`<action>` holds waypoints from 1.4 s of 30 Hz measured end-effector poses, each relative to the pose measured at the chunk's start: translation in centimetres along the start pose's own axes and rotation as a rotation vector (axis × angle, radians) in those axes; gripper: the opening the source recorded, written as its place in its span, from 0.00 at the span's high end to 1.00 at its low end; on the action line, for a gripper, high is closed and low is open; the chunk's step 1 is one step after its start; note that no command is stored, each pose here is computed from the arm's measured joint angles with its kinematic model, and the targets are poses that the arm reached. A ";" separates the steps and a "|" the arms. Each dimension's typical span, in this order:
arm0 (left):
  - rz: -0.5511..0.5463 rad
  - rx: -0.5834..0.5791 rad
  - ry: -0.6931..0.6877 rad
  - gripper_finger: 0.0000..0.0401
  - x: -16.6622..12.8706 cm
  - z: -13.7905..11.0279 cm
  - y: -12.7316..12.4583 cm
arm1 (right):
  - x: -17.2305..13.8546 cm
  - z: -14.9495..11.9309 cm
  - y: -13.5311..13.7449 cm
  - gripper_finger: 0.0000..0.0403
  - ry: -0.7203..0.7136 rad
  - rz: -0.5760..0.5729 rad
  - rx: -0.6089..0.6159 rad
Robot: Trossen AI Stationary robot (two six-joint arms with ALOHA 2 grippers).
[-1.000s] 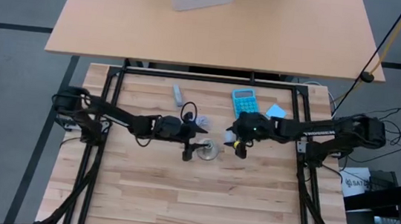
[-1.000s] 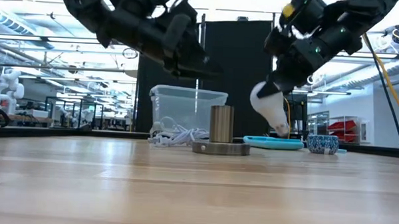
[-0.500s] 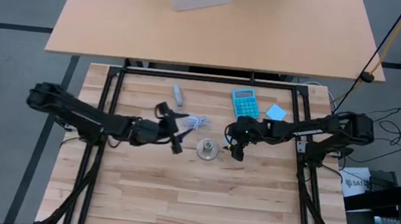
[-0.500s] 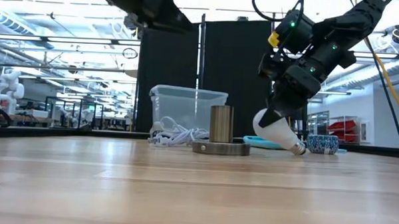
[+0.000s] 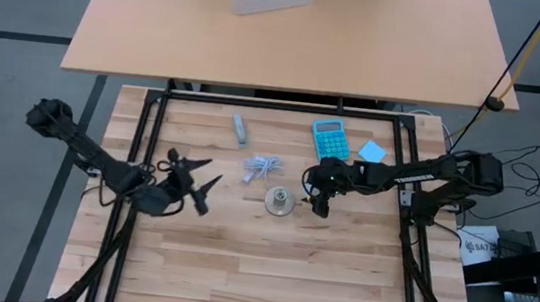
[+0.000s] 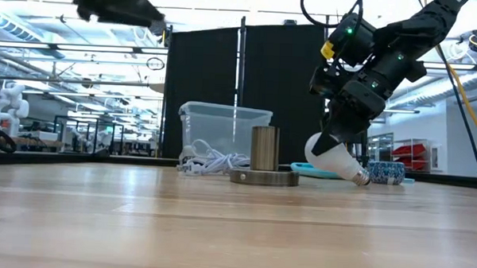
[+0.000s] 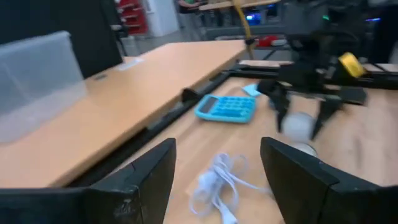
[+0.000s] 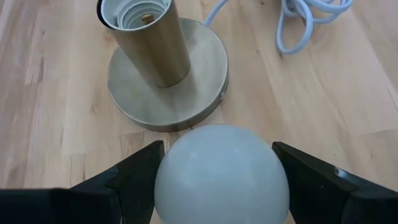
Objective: Screw lightbulb
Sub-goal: Remove the white lightbulb from the desk lamp
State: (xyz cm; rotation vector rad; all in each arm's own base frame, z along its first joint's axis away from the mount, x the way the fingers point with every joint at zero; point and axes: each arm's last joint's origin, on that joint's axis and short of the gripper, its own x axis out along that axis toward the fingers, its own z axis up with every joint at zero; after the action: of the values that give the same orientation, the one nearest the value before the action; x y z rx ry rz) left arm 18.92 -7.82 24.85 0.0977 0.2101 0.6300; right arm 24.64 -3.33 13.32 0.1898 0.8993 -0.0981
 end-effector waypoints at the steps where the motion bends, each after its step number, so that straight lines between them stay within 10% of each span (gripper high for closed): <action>1: -0.019 -0.003 0.001 0.41 -0.4 -0.5 0.0 | 0.0 0.0 0.0 0.31 0.000 -0.001 -0.001; 15: -0.113 -0.031 -0.021 0.98 -3.7 -6.3 4.0 | 0.0 0.0 0.0 0.31 -0.003 -0.004 -0.004; 42: -0.238 -0.108 -0.086 1.00 -4.3 -10.9 7.6 | 0.0 0.1 0.0 0.31 -0.015 -0.008 -0.048</action>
State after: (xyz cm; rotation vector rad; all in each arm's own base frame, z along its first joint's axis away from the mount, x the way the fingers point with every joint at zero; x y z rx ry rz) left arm 8.67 -3.96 16.09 -0.0048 0.1019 0.3978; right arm 24.75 -3.37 13.39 0.1402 0.8869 -0.0848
